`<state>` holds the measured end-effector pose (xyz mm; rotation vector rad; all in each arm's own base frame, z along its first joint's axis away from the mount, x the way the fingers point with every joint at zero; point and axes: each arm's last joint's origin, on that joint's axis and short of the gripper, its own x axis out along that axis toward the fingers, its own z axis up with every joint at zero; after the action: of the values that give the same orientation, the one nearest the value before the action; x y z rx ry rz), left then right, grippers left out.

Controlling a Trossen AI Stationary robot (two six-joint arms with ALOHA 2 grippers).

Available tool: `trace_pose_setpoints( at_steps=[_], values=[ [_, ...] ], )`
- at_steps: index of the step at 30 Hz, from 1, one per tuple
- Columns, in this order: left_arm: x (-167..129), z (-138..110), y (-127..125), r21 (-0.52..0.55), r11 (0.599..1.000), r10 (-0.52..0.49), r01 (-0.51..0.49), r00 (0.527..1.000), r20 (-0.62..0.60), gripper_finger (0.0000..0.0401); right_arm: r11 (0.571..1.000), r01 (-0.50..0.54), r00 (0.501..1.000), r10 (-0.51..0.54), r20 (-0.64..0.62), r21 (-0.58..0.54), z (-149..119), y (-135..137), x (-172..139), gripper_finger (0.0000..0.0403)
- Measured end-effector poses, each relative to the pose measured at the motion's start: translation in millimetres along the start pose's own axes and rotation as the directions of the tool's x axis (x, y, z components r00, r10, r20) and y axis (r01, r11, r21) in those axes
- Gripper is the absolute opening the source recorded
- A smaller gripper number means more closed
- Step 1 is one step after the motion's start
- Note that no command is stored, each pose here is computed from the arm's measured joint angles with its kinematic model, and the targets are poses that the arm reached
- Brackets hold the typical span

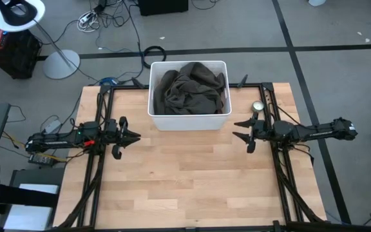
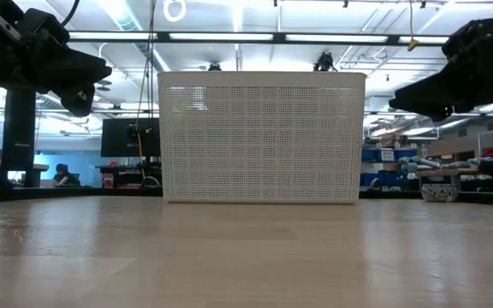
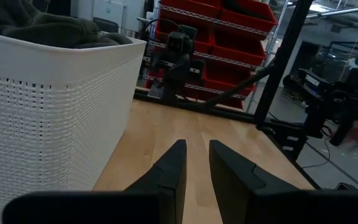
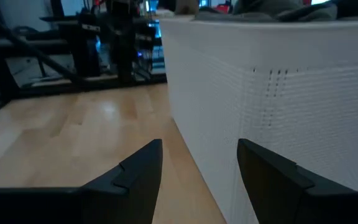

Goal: Sort clothes
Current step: Return to Home Position

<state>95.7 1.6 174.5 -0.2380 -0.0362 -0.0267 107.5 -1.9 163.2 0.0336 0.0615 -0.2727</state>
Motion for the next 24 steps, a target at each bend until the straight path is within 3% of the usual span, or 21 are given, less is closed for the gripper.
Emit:
trace_pose_setpoints(
  at_steps=[24],
  values=[
    [0.0, 0.2, 0.0, 0.0, 1.0, 0.0, 0.0, 1.0, 0.001, 0.0073, 1.0, -0.003, 1.0, 0.003, 0.03, 0.011, 3.8, 0.2, -0.2, 0.0208]
  ],
)
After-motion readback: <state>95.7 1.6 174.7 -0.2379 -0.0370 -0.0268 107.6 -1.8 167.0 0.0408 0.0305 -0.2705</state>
